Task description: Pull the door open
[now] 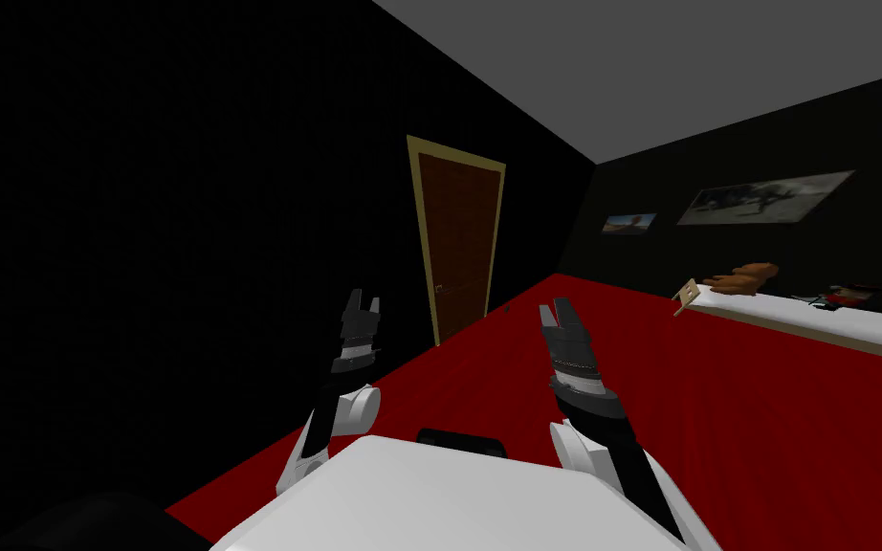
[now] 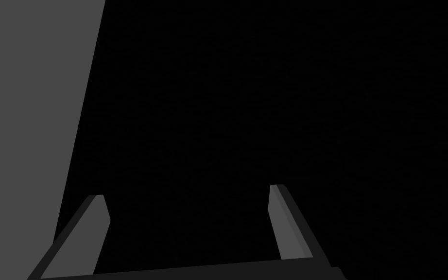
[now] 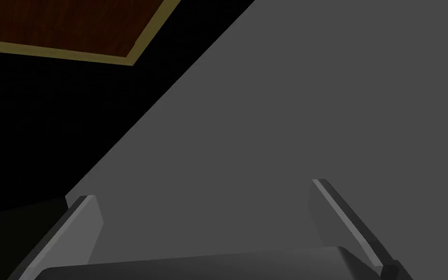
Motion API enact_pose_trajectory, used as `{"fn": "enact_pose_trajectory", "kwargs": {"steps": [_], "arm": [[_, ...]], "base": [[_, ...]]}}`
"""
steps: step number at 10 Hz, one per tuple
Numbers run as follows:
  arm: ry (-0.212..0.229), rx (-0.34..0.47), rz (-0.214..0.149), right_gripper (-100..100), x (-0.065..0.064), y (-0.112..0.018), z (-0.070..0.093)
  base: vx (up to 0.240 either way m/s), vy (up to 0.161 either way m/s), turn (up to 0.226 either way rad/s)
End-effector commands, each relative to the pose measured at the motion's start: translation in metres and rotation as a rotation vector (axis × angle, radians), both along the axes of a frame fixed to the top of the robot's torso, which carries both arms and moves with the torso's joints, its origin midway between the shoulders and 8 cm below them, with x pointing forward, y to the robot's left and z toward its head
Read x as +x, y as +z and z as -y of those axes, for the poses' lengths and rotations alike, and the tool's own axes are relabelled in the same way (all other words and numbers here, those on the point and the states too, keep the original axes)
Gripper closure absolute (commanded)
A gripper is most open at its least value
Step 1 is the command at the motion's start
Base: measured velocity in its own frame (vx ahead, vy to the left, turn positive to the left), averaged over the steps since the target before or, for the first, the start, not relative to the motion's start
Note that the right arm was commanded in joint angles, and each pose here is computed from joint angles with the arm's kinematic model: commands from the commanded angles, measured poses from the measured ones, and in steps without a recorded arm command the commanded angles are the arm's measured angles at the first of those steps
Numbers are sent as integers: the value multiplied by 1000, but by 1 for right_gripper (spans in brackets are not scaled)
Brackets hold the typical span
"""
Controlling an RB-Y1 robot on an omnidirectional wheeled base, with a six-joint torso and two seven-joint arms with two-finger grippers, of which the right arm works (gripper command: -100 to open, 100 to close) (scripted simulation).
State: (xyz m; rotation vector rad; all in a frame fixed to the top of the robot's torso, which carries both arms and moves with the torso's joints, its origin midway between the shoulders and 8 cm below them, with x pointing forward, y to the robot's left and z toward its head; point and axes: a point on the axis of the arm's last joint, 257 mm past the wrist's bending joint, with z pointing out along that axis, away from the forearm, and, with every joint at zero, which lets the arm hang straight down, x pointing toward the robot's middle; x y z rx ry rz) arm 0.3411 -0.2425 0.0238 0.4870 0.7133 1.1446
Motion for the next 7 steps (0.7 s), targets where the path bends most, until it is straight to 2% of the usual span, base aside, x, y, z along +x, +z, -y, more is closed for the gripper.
{"fn": "enact_pose_trajectory", "kwargs": {"steps": [1, 3, 4, 7], "arm": [[16, 7, -17, -100, 6, -10, -1], [32, 14, -34, -100, 12, -21, -2], [50, 23, -54, -100, 18, -33, -4], [82, 39, -94, -100, 30, -58, -5]], "base": [[44, -4, 84], [60, 9, 71], [78, 19, 127], [91, 21, 90]]}}
